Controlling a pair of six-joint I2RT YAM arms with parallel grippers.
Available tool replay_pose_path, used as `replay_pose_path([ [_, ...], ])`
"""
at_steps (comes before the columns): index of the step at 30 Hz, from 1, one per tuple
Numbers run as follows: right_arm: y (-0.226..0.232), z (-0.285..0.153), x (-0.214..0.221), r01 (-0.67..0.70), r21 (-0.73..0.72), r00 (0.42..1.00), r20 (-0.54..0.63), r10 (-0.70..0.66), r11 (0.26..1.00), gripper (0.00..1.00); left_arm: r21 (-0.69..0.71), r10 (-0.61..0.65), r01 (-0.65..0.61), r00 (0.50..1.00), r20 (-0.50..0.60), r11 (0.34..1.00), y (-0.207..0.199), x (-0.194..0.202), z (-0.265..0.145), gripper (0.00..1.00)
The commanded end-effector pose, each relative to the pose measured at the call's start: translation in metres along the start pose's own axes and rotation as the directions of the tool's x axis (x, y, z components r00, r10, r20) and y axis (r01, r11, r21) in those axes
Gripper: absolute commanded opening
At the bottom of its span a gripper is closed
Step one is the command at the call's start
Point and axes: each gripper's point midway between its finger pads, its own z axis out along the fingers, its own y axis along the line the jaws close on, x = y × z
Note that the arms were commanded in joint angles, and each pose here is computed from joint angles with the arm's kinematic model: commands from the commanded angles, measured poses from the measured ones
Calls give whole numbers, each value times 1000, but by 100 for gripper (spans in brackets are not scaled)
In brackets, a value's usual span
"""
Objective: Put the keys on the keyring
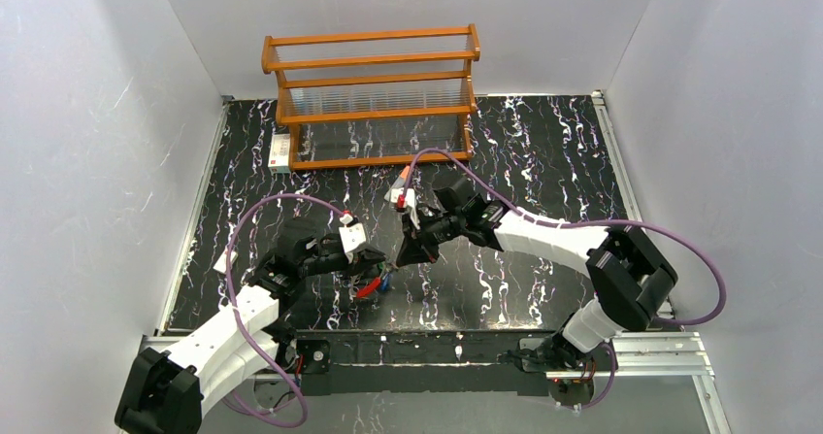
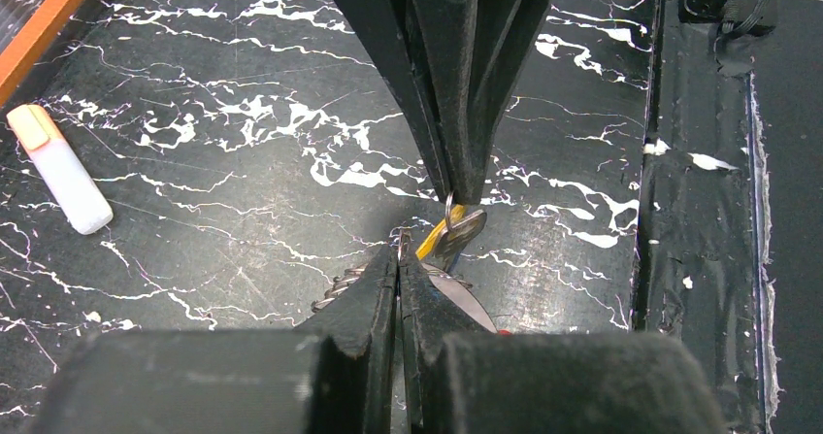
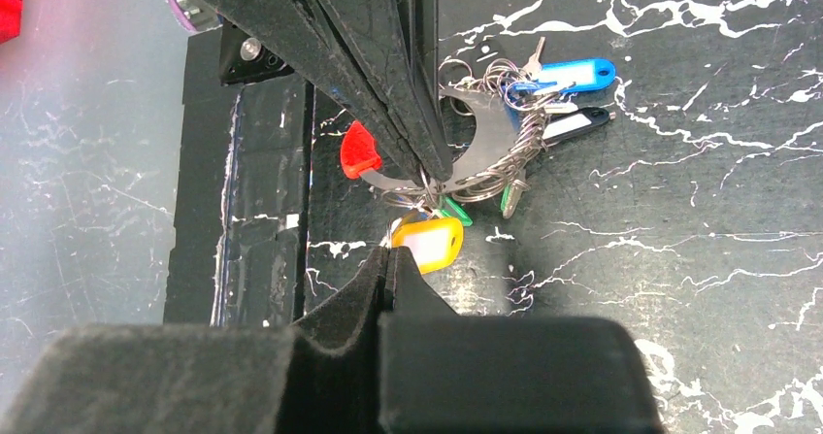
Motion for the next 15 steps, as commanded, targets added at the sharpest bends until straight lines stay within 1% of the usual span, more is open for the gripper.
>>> replay_pose_path([
  [1,2,2,-27,44,-15,998,41,-43,999,1,14,37,-37,999,27,999,-1,-14,-1,0],
  [15,-7,7,-32,26,7,999,38,-26,1000,1,34,40,-41,999,35,999,-4,-15,-1,0],
])
